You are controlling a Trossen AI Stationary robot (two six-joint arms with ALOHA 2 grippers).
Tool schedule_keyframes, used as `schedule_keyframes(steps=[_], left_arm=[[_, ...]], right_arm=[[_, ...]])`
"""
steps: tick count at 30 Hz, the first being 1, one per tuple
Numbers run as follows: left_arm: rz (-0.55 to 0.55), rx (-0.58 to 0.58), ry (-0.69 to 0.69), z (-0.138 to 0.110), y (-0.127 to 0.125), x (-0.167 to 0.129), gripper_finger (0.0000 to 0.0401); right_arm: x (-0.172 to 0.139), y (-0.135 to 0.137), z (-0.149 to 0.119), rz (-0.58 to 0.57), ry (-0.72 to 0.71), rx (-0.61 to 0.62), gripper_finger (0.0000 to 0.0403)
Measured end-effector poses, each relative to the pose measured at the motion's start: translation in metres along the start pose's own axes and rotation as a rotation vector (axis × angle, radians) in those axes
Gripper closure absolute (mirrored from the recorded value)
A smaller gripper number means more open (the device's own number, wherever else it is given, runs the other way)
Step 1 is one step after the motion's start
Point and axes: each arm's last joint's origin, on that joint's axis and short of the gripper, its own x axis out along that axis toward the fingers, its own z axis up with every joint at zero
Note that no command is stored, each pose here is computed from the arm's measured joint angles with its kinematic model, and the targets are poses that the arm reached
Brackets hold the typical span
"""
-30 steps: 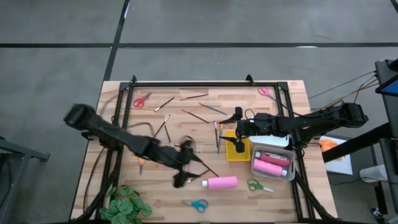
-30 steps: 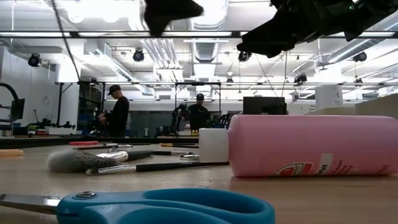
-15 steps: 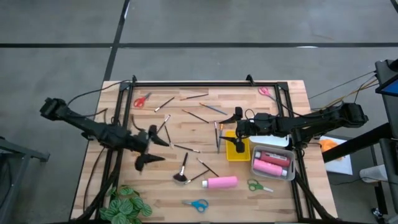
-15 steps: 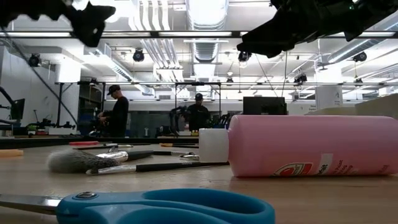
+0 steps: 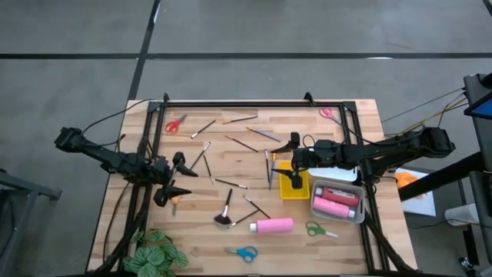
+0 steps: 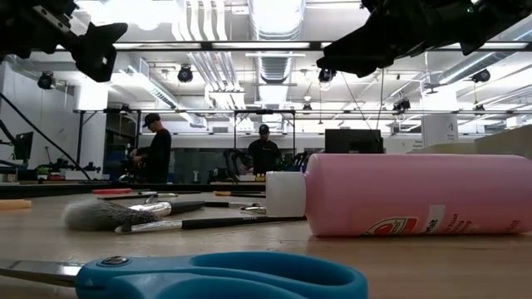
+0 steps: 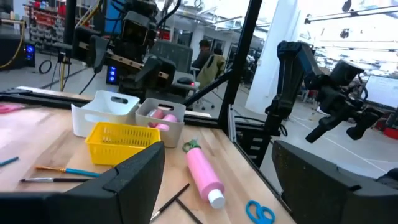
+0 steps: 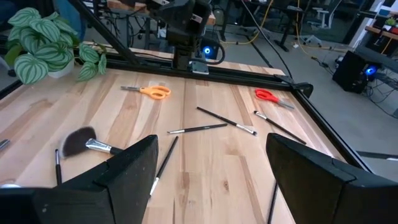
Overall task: Pick & Place Paint Supplies
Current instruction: Put the pink paint bottle into the gray bin
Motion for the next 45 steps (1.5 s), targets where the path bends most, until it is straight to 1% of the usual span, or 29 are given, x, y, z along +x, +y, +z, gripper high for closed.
schedule_keyframes(steps=[4, 7, 9, 15, 26, 45], left_arm=[[0.012, -0.002, 0.051, -0.006, 0.001, 0.0, 0.0101], [0.024, -0.045, 0.094, -0.01, 0.002, -0.001, 0.0101], [0.028, -0.054, 0.109, -0.011, 0.003, -0.001, 0.0101], [0.05, -0.046, 0.191, -0.019, 0.005, -0.002, 0.0101], [0.103, -0.018, 0.398, -0.038, 0.01, -0.008, 0.0101], [0.109, -0.014, 0.421, -0.04, 0.01, -0.009, 0.0101]], right_arm=[[0.0, 0.0, 0.0, 0.0, 0.0, -0.001, 0.0106], [0.0, 0.0, 0.0, 0.0, 0.0, -0.001, 0.0106], [0.0, 0.0, 0.0, 0.0, 0.0, -0.001, 0.0106], [0.0, 0.0, 0.0, 0.0, 0.0, 0.001, 0.0106], [0.0, 0.0, 0.0, 0.0, 0.0, 0.0, 0.0106], [0.0, 0.0, 0.001, -0.001, -0.007, -0.001, 0.0106]])
